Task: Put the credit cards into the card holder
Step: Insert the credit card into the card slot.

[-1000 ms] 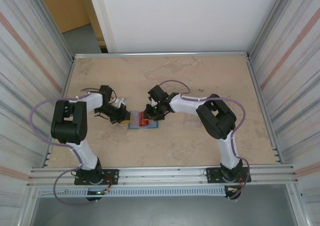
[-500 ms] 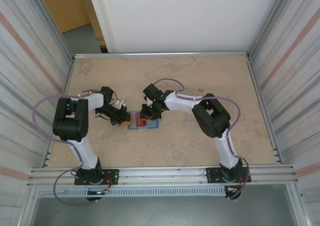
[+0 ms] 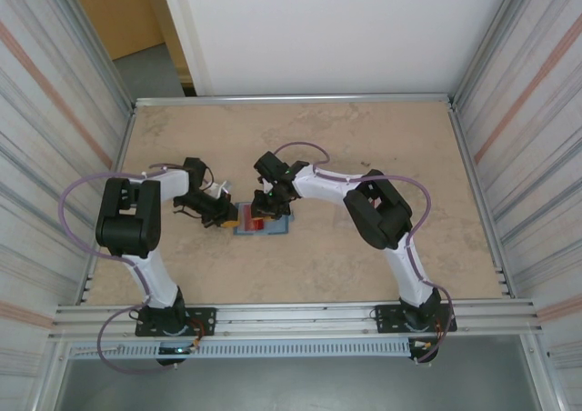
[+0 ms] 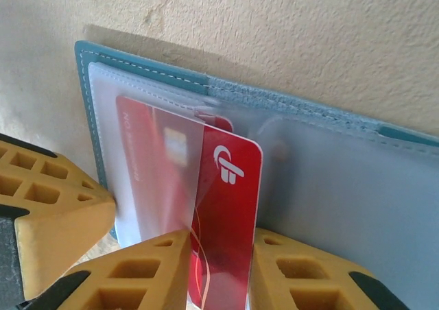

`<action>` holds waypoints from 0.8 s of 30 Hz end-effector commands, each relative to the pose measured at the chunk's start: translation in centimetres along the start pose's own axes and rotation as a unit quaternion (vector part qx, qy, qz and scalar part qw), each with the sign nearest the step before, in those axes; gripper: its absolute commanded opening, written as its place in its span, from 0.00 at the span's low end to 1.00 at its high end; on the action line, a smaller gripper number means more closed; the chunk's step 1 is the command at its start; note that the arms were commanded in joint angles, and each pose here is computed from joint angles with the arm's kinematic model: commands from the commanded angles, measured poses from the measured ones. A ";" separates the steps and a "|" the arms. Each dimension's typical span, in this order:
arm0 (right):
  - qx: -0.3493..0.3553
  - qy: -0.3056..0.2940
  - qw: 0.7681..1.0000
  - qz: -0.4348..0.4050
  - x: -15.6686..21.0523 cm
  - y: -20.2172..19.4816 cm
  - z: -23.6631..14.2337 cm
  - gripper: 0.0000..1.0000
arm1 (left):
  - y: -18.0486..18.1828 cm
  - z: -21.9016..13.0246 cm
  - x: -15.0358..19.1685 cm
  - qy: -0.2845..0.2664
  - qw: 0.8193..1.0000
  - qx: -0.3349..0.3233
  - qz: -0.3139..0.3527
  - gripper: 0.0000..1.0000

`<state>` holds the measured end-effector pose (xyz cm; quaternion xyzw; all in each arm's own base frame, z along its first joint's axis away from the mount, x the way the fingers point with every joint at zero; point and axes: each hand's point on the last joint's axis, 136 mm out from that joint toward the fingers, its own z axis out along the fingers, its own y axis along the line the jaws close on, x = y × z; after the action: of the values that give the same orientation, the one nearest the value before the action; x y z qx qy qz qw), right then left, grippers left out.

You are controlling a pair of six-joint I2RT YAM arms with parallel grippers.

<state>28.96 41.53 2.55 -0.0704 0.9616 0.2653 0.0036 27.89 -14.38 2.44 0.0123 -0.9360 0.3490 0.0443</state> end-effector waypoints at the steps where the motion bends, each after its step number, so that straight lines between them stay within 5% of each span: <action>1: 0.045 0.022 0.999 -0.007 1.5 -1.6 0.1 0.28 | -0.6 -0.7 0.2 -0.002 1.000 -0.005 0.001 0.09; 18: 0.051 0.039 0.998 -0.027 1.5 1.3 2.2 0.28 | 0.3 0.1 0.5 0.004 0.999 0.013 -0.035 0.09; 24: 0.065 0.028 0.997 -0.031 1.2 0.5 0.1 0.29 | -0.6 -1.6 -0.1 -0.021 1.000 0.008 -0.018 0.09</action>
<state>28.38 42.89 2.65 -0.0907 0.9708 0.2220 -0.0094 27.95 -13.90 2.65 0.0347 -0.9348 0.3507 0.0446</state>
